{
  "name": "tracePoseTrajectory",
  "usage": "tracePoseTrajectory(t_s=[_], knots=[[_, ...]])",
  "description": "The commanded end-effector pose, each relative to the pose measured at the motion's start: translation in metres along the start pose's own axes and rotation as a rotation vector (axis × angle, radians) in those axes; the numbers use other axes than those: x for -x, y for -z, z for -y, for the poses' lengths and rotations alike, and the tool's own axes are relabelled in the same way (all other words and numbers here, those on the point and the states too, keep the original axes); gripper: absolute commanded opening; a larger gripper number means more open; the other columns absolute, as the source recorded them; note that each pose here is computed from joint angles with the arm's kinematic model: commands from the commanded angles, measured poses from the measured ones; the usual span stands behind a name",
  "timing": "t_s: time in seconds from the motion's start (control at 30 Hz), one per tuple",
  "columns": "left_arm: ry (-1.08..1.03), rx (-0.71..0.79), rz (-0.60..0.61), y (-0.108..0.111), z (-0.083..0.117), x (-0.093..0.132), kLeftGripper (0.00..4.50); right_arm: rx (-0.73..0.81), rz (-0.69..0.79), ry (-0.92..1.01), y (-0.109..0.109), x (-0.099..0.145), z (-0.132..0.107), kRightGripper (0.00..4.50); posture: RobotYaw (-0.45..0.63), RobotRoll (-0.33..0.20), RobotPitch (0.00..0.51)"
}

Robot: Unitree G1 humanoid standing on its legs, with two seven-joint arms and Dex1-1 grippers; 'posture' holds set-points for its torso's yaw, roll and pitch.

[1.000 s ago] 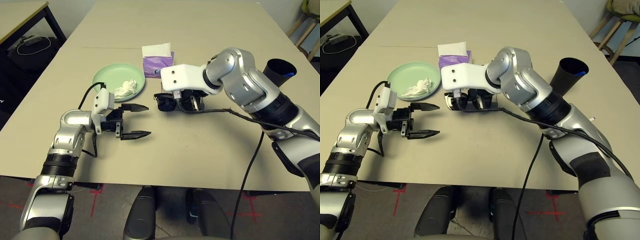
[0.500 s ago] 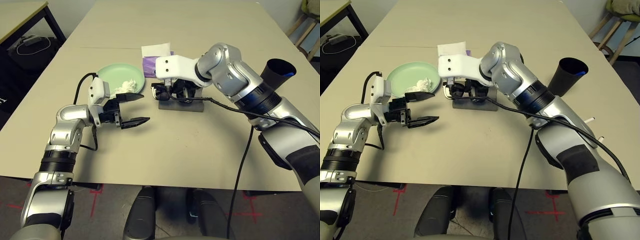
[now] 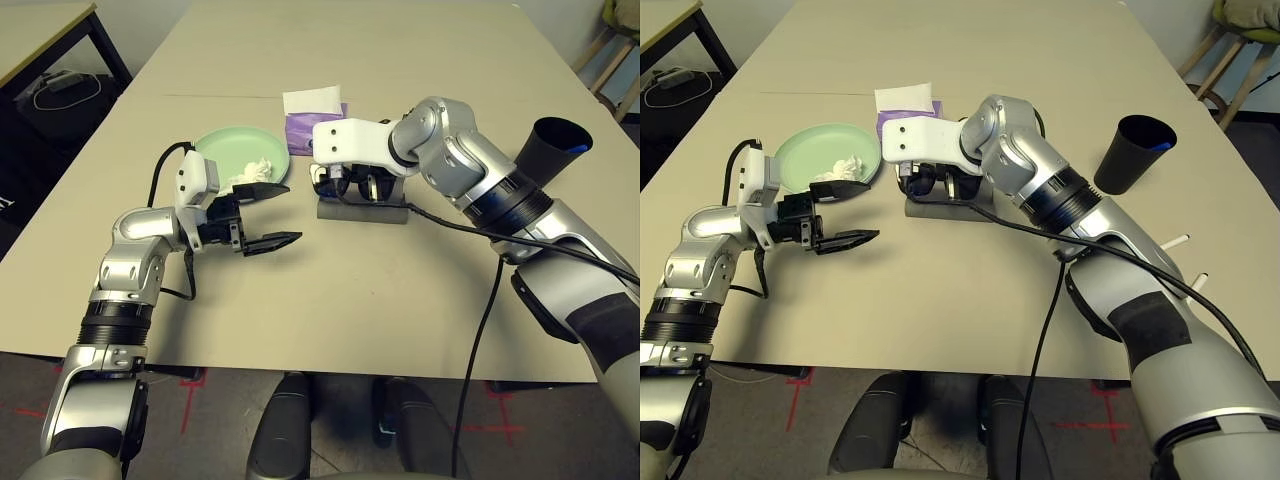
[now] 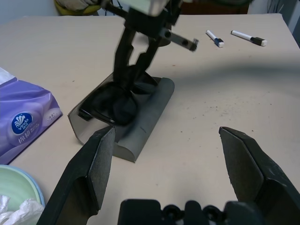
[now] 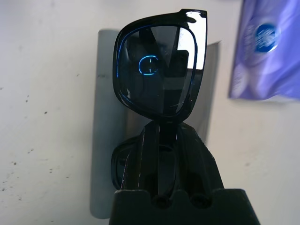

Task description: Organize and tidy the items on the table.

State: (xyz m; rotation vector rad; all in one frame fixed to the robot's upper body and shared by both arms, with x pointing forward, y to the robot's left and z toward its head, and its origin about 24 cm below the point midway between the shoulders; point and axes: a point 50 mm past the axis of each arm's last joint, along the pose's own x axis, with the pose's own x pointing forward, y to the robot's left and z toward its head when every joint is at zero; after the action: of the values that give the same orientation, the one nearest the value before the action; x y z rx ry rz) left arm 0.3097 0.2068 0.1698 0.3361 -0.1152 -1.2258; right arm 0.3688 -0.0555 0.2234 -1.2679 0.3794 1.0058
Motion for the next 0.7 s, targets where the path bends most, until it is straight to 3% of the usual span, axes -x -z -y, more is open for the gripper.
tracePoseTrajectory(t_s=[0.03, 0.7], knots=[[0.008, 0.0, 0.001, 0.0, 0.003, 0.0, 4.5, 0.003, -0.016, 0.011, 0.0, -0.001, -0.002, 0.39, 0.23, 0.0, 0.163], [0.006, 0.005, 0.002, 0.001, 0.007, -0.001, 4.5, -0.01, -0.086, 0.058, 0.014, -0.002, 0.005, 0.39, 0.24, 0.0, 0.162]])
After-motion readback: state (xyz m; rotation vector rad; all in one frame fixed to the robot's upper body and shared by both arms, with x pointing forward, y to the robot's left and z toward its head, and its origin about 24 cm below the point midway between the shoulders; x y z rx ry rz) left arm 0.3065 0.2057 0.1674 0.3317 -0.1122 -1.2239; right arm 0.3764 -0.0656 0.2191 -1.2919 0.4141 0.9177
